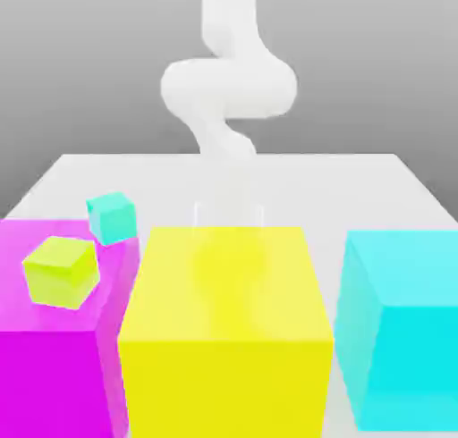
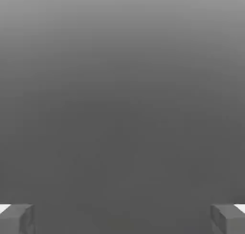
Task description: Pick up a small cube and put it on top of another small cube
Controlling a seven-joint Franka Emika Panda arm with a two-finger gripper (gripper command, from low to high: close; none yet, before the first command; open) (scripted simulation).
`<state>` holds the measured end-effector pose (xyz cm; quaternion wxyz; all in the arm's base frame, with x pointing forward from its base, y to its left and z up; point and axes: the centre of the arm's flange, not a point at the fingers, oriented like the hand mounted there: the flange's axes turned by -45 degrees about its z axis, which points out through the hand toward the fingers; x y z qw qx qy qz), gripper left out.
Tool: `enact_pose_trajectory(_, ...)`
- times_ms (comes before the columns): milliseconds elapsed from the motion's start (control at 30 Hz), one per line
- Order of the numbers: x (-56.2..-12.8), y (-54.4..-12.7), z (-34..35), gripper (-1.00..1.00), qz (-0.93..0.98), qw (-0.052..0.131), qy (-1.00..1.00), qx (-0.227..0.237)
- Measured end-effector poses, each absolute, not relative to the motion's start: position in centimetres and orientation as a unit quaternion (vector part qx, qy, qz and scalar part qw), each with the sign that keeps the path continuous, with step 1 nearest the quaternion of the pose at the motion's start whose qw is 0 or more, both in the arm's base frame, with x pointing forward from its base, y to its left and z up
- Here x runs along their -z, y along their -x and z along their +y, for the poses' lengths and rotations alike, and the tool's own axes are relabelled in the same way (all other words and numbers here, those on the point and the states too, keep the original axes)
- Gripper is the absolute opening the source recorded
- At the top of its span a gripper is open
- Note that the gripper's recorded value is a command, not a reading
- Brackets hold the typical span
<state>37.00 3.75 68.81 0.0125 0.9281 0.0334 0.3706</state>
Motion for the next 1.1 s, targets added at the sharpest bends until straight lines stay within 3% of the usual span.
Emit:
enact_pose_trajectory(200, -58.4, -41.8, 15.1, 0.00, 0.118, 0.020, -0.947, -0.299)
enact_pose_trajectory(367, -48.6, -41.7, 24.3, 0.00, 0.188, 0.011, -0.953, -0.237)
enact_pose_trajectory(567, -37.1, -36.6, 33.9, 0.00, 0.273, -0.014, -0.949, -0.158)
enact_pose_trajectory(700, -30.5, -29.0, 40.1, 0.00, 0.345, -0.042, -0.932, -0.101)
enact_pose_trajectory(800, -26.5, -24.8, 41.8, 0.00, 0.359, -0.061, -0.929, -0.058)
enact_pose_trajectory(867, -24.8, -23.9, 41.1, 0.00, 0.326, -0.062, -0.942, -0.039)
enact_pose_trajectory(1100, -21.5, -24.3, 35.9, 0.00, 0.139, -0.035, -0.990, -0.008)
